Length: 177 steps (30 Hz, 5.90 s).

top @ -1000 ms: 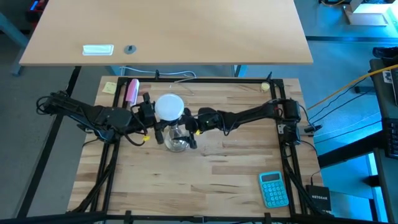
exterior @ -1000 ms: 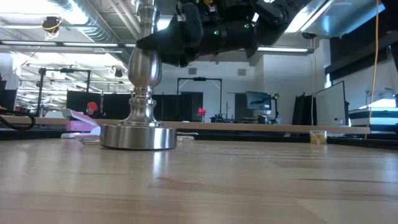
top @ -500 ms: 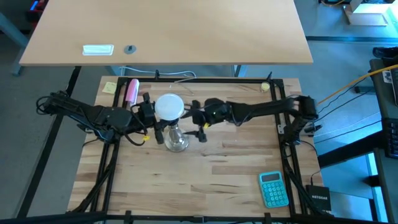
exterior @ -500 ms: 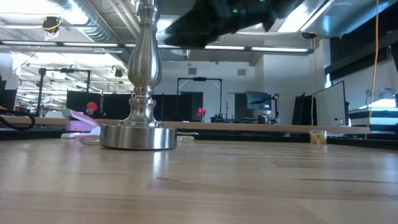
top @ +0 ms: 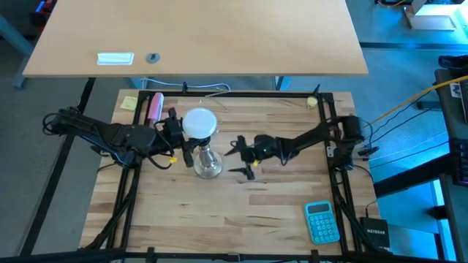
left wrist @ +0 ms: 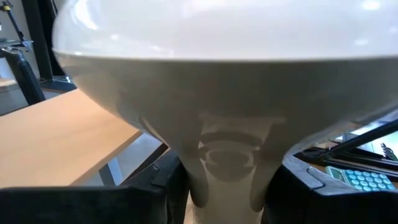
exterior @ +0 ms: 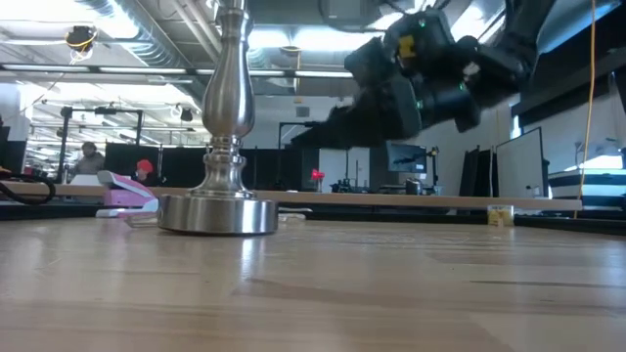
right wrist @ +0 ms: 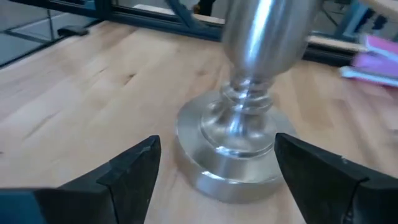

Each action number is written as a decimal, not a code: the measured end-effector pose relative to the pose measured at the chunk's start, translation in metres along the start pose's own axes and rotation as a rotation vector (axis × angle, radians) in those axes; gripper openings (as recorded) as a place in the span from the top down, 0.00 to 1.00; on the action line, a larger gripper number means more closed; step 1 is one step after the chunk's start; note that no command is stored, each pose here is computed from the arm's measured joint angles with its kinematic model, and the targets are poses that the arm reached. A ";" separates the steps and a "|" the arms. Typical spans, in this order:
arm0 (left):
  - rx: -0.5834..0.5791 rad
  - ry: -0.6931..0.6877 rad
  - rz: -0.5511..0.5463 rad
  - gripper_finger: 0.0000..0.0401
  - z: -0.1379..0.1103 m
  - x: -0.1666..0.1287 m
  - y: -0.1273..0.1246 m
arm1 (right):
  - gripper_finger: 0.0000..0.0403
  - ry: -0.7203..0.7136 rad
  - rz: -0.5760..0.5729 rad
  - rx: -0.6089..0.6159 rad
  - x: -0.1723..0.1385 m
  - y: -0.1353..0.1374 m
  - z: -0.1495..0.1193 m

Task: Screw lightbulb
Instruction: Insert the lightbulb into the desk lamp

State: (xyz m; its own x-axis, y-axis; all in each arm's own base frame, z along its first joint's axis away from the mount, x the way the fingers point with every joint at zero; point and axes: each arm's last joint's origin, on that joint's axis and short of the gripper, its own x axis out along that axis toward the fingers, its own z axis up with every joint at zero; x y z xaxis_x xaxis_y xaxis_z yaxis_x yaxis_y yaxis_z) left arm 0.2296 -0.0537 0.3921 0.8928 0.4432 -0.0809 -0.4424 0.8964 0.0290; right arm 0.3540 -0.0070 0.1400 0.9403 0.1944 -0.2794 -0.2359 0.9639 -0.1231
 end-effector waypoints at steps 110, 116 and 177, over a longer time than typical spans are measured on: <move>0.097 -0.141 -0.172 0.67 0.016 -0.001 -0.001 | 0.59 -0.050 0.392 0.231 0.063 -0.012 0.065; 0.049 -0.168 -0.015 0.67 0.021 -0.003 0.005 | 0.59 -0.009 0.155 0.205 0.048 -0.019 0.085; 0.097 -0.206 0.058 0.67 0.032 -0.027 0.006 | 0.17 0.296 -0.264 0.007 -0.079 -0.021 0.149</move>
State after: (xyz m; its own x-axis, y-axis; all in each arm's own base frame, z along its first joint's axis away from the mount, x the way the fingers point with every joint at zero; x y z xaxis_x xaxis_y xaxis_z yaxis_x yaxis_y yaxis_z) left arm 0.2059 -0.0601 0.4265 0.8693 0.4774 0.1282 -0.4916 0.8619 0.1242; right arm 0.3211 -0.0152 0.3066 0.8565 -0.1205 -0.5019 0.0074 0.9751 -0.2214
